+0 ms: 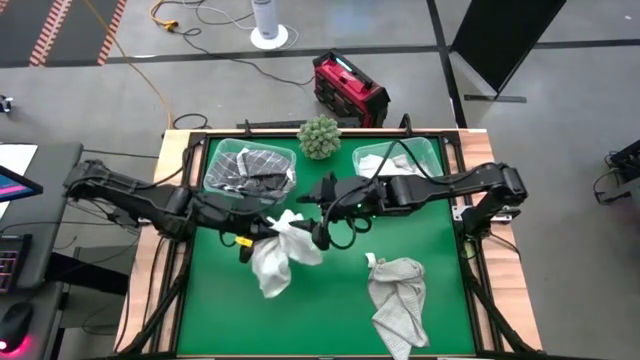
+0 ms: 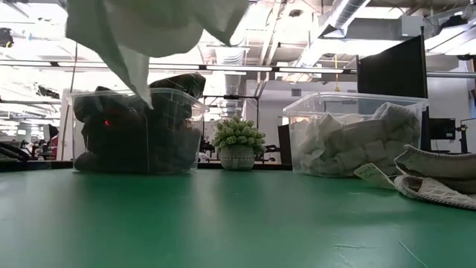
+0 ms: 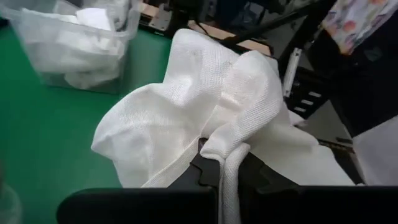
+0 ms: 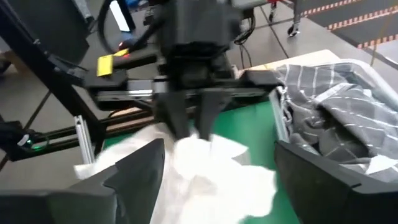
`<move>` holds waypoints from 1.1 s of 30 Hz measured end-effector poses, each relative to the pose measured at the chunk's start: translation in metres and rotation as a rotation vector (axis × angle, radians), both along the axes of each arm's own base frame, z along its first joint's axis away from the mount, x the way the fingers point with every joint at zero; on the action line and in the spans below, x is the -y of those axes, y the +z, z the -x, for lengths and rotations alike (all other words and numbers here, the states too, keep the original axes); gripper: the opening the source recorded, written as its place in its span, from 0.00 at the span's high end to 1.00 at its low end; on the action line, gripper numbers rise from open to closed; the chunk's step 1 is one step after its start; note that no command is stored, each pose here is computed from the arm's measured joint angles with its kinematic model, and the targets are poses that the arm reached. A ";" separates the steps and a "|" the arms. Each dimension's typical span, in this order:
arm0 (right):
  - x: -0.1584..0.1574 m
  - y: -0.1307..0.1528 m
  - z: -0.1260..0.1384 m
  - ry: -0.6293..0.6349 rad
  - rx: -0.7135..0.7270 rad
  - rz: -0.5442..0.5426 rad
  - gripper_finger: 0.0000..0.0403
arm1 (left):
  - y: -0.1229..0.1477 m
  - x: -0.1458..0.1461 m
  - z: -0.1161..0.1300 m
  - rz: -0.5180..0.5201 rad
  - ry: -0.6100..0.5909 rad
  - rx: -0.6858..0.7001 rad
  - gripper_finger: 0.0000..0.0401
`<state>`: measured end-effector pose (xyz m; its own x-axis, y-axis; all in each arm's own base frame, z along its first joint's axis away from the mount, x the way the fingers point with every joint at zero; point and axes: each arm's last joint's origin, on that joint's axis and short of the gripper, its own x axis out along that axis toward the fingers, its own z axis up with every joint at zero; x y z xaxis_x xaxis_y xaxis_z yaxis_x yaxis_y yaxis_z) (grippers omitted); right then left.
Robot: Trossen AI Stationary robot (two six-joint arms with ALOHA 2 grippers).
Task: Sort towels by color in basket
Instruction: Put the white towel into the right transparent bin
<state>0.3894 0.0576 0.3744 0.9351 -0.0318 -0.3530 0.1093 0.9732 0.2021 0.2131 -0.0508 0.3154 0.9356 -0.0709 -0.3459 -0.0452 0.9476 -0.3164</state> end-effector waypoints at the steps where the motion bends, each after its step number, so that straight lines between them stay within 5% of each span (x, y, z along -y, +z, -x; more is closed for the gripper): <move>1: 0.001 -0.001 -0.001 -0.001 -0.003 0.000 0.18 | 0.001 -0.002 -0.001 -0.009 0.009 0.000 1.00; 11: 0.010 -0.024 -0.022 0.010 -0.032 -0.009 0.16 | 0.033 -0.019 -0.027 -0.193 0.059 0.071 1.00; 21: 0.025 -0.027 -0.026 -0.024 -0.036 -0.009 0.23 | 0.046 -0.025 -0.049 -0.160 0.098 0.249 0.99; 25: 0.025 -0.026 -0.025 -0.027 -0.031 -0.013 0.41 | 0.048 -0.031 -0.047 -0.144 0.132 0.260 0.99; 30: 0.025 -0.028 -0.025 -0.028 -0.049 -0.014 0.84 | 0.052 -0.037 -0.040 -0.087 0.172 0.262 0.99; 33: 0.027 -0.028 -0.023 -0.026 -0.073 -0.008 0.87 | 0.054 -0.041 -0.036 -0.050 0.196 0.255 0.95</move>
<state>0.4120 0.0309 0.3463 0.9056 -0.0528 -0.4208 0.1497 0.9681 0.2008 0.2490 -0.0099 0.3692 0.9867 0.1306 -0.0972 -0.1539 0.9434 -0.2939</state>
